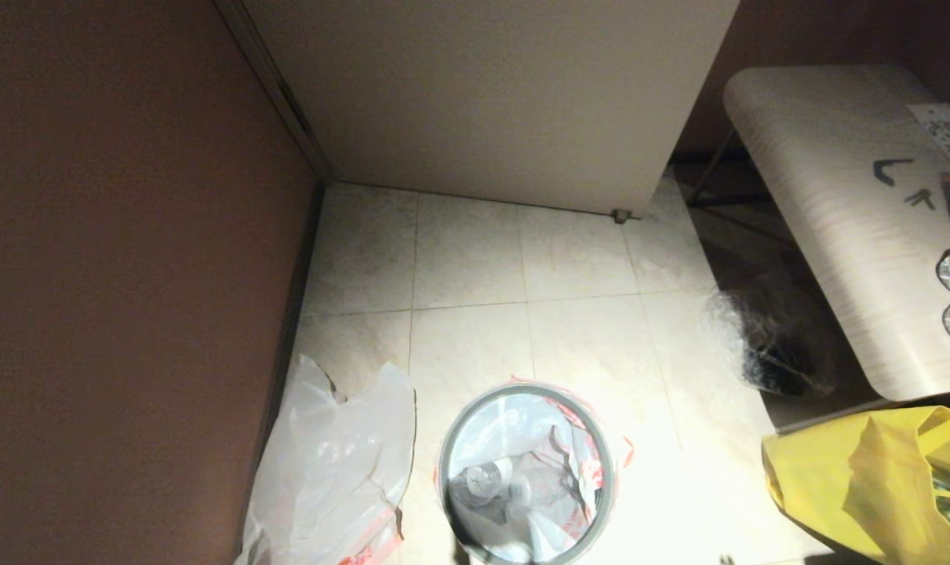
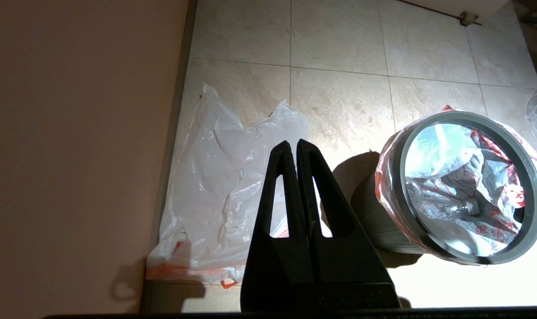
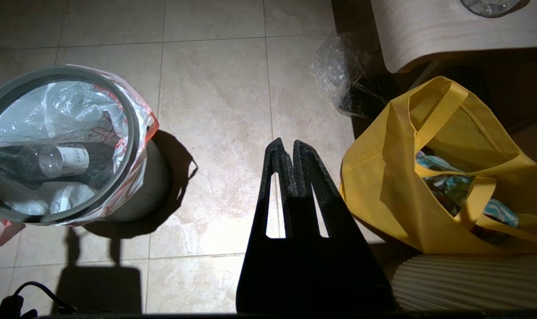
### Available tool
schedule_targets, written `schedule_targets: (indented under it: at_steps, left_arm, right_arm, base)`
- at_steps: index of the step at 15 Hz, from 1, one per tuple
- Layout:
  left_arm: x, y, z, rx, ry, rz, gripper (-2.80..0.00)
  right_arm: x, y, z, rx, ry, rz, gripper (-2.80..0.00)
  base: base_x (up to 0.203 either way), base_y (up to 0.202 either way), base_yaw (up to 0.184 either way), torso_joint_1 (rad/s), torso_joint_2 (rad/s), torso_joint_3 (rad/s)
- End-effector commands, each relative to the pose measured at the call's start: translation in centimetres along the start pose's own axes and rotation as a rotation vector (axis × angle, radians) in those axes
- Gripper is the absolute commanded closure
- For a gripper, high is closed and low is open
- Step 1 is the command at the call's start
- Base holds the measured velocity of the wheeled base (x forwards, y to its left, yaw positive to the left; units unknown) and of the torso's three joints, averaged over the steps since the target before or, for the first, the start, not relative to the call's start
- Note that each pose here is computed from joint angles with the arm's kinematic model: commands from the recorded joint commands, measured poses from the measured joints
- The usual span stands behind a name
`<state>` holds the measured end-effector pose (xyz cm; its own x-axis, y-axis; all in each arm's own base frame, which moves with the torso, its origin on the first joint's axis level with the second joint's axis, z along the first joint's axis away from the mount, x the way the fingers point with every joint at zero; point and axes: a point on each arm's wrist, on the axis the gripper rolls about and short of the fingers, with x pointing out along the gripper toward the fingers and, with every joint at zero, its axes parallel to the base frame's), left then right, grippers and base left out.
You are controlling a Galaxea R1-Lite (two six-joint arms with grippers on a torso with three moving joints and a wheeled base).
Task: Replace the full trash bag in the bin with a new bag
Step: Place the trash can ring on the floor
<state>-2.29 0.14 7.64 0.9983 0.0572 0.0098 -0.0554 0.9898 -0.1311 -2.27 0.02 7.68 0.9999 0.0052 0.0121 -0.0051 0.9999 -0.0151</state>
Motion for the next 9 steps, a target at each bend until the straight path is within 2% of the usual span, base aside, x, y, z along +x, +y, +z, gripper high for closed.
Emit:
schedule_targets:
  at_steps: [1,9]
  left_arm:
    - [0.01,0.00,0.00,-0.001,0.000,0.001,0.00]
    - [0.01,0.00,0.00,-0.001,0.000,0.001,0.00]
  right_arm:
    - [0.06,0.00,-0.21,0.000,0.008,0.000,0.00]
    - [0.05,0.00,-0.19,0.000,0.009,-0.001,0.00]
  base:
    - [0.000,0.000,0.000,0.000,0.00,0.000]
    - [0.000,0.000,0.000,0.000,0.00,0.000]
